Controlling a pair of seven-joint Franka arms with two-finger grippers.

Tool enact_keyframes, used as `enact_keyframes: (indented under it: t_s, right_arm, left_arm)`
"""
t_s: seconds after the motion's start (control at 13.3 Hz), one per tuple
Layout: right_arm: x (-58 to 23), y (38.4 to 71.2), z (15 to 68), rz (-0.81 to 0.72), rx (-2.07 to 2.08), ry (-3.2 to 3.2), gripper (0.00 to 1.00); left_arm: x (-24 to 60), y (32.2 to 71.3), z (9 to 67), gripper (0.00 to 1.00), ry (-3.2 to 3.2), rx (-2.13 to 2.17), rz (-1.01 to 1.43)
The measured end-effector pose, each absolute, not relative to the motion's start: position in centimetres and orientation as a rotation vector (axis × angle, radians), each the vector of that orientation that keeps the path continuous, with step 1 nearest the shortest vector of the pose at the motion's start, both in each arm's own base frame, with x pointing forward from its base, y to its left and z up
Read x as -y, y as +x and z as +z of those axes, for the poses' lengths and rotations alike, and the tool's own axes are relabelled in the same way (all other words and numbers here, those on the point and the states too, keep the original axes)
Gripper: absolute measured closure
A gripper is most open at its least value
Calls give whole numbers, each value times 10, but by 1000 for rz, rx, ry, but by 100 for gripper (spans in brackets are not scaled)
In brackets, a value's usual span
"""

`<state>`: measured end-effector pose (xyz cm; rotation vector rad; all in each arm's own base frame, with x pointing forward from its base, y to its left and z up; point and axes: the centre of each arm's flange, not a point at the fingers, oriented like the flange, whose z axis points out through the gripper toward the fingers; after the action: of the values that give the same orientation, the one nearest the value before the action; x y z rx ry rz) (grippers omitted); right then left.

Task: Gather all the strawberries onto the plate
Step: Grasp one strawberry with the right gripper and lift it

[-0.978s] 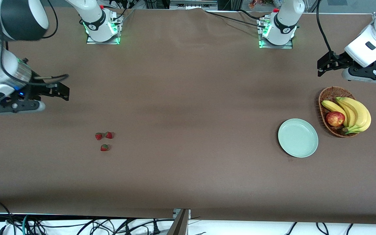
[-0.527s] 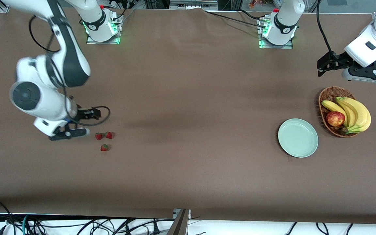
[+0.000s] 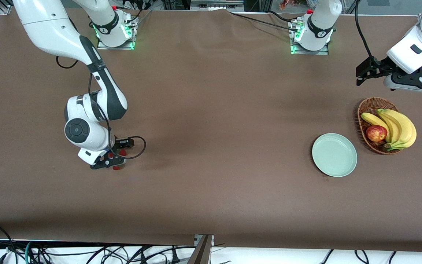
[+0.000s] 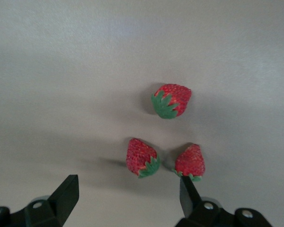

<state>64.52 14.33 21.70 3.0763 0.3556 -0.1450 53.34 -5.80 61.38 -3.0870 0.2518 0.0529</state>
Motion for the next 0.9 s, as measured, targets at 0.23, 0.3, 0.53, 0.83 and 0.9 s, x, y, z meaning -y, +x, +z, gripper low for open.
enact_keyframes:
  t_s: [0.23, 0.3, 0.53, 0.83, 0.9]
  right_arm:
    - [-146, 644, 209, -153, -364, 3075, 18]
    - [-147, 643, 204, -157, -366, 3075, 23]
    - [-147, 644, 192, -147, -369, 3077, 25]
    - [-146, 643, 179, -147, -368, 3077, 37]
    - [-146, 643, 178, -148, -368, 3076, 37]
  left_arm:
    - [58, 534, 613, 0, -3087, -252, 54]
    - [58, 534, 613, 0, -3087, -253, 55]
    - [64, 534, 613, 0, -3085, -269, 56]
    - [67, 534, 613, 0, -3084, -276, 55]
    - [67, 534, 613, 0, -3084, -276, 55]
